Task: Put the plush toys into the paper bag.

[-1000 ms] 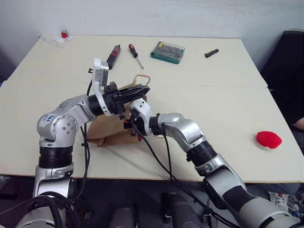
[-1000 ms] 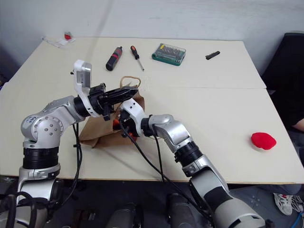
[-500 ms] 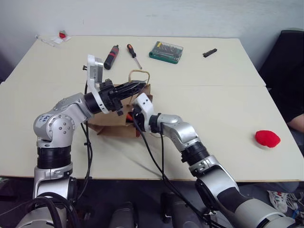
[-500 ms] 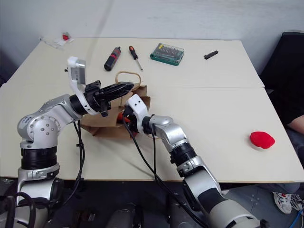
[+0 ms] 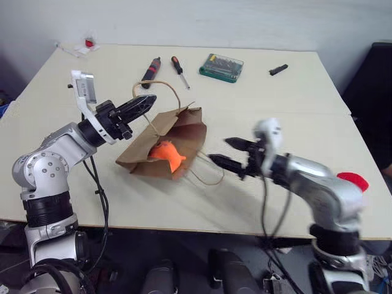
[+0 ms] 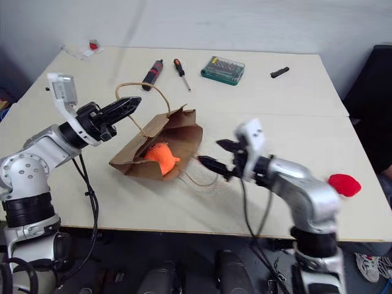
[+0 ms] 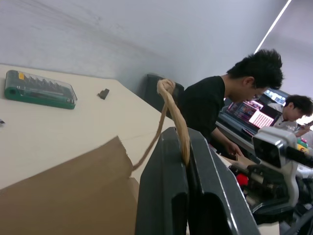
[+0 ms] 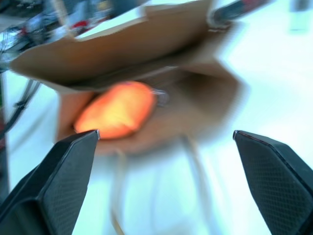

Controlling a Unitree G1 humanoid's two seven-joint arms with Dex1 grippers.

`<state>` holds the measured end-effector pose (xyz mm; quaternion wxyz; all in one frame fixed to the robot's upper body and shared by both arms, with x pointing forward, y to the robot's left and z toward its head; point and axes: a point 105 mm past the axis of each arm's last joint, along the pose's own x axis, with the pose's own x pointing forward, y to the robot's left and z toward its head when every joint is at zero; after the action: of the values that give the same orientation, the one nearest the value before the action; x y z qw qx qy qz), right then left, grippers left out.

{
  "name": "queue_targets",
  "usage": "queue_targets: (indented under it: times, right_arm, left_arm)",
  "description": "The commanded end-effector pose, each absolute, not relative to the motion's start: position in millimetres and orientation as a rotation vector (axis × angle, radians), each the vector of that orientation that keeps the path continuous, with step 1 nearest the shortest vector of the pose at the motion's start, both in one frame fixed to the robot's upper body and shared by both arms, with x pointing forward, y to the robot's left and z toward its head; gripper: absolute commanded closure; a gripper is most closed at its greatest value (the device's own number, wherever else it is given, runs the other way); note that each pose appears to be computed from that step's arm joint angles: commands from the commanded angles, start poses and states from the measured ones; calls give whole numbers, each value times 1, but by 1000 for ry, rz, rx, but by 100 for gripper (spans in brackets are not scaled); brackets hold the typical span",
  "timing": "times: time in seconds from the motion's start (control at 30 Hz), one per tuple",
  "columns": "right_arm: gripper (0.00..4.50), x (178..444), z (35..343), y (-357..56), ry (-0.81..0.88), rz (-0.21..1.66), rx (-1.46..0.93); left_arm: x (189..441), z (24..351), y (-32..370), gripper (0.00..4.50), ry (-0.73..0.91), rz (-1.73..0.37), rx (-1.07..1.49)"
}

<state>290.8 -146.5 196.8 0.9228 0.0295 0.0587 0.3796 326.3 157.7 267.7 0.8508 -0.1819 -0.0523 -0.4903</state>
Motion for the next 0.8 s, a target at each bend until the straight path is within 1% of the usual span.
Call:
queue_targets:
  times: [0.03, 0.07, 0.13, 0.2, 0.3, 0.37, 0.47, 0.53, 0.57, 0.63, 0.8]
  right_arm:
    - [2, 267, 217, -234, 85, 414, -6]
    - [2, 259, 214, -264, 106, 272, 2]
    - [2, 239, 203, -303, 157, 88, 13]
    - [2, 226, 194, -321, 196, 7, 8]
    - [2, 201, 170, -360, 256, -199, 40]
    - [2, 195, 161, -370, 273, -249, 46]
    - [2, 196, 157, -376, 272, -273, 40]
    - [2, 205, 149, -379, 295, -273, 10]
    - [2, 212, 142, -377, 332, -252, -26]
    - [2, 224, 136, -372, 346, -221, -67]
    - [2, 249, 130, -378, 308, -279, -12]
  left_arm:
    - [319, 276, 154, 450, -143, -1062, -358]
    - [318, 276, 152, 450, -143, -1069, -356]
    - [317, 274, 149, 450, -143, -1081, -354]
    - [316, 273, 147, 450, -144, -1088, -353]
    - [317, 271, 143, 450, -144, -1099, -349]
    - [316, 270, 141, 450, -143, -1108, -340]
    - [316, 270, 138, 450, -144, -1116, -334]
    - [315, 271, 136, 450, -149, -1125, -329]
    - [315, 272, 135, 450, -151, -1129, -328]
    - [314, 273, 134, 450, -153, -1136, -320]
    - [312, 276, 132, 450, -155, -1139, -310]
